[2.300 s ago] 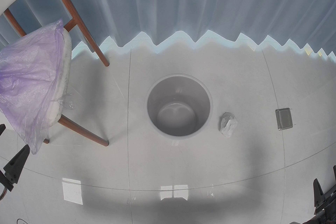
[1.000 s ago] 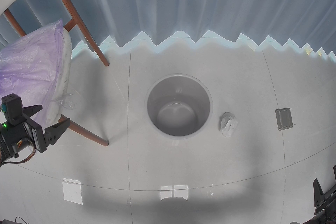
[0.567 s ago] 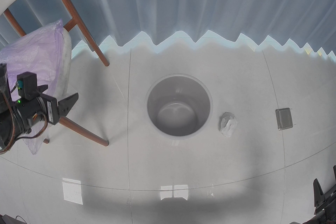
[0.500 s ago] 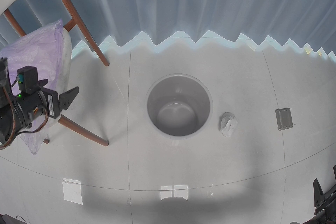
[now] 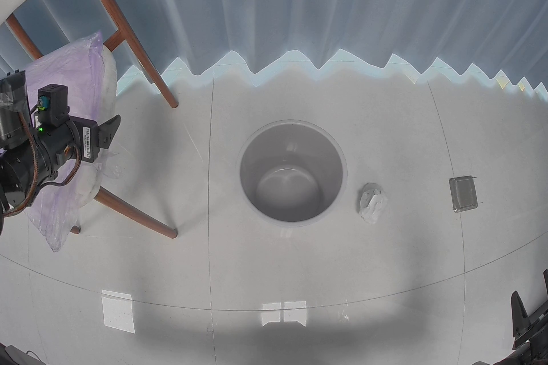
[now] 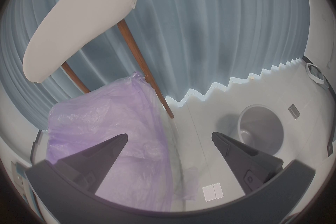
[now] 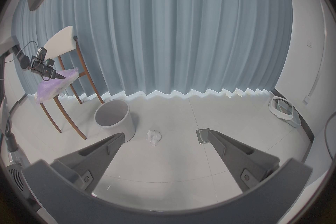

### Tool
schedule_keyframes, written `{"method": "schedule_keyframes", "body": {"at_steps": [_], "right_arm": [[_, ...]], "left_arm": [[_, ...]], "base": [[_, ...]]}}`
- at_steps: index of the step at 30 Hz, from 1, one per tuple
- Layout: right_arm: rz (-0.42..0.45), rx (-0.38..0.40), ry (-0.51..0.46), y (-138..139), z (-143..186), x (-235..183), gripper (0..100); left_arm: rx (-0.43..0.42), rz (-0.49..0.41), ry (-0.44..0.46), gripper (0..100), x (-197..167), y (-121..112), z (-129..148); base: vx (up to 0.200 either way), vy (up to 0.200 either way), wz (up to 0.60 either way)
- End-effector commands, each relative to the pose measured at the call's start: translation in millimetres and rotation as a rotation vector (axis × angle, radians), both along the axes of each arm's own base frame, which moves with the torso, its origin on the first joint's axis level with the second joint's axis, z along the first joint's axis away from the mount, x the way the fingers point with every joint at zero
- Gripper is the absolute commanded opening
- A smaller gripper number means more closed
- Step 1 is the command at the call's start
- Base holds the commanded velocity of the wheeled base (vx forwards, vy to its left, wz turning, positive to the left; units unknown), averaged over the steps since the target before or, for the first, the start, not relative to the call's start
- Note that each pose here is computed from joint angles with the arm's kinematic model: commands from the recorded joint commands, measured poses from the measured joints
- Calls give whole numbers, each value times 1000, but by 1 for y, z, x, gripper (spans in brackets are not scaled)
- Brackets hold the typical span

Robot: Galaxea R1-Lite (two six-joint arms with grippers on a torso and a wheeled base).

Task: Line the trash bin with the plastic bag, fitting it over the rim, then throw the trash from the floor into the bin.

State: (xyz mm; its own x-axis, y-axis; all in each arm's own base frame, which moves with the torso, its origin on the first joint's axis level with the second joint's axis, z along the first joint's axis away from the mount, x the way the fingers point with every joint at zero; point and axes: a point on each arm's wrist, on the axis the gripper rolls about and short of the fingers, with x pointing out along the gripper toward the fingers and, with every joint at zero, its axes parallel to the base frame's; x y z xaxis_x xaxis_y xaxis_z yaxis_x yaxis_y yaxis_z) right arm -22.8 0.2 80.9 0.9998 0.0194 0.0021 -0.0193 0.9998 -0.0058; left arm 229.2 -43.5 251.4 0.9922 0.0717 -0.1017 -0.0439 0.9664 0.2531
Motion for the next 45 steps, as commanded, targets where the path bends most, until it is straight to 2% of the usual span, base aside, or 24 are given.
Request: {"method": "schedule_keyframes", "body": {"at_steps": [1, 9, 15, 25, 26, 33, 38, 45], "right_arm": [[1, 0, 1, 0, -5, 0, 100], [1, 0, 1, 0, -5, 0, 100], [1, 0, 1, 0, -5, 0, 100], [1, 0, -1, 0, -5, 0, 100], [1, 0, 1, 0, -5, 0, 100], [1, 0, 1, 0, -5, 0, 100], [-1, 0, -1, 0, -5, 0, 100], [1, 0, 1, 0, -5, 0, 100]], "left_arm": [[8, 23, 26, 100, 19, 2, -9], [35, 30, 9, 100, 39, 2, -10], [42, 42, 38, 100, 53, 3, -18], [38, 60, 8, 100, 54, 7, -10], [39, 62, 13, 0, 54, 7, -12], [38, 79, 28, 0, 52, 13, -16], [23, 83, -21, 0, 42, 19, -3], [-52, 16, -129, 0, 7, 21, 25]], "base": [[0, 0, 0], [0, 0, 0], [0, 0, 0], [0, 0, 0], [0, 0, 0], [0, 0, 0], [0, 0, 0], [0, 0, 0]]}}
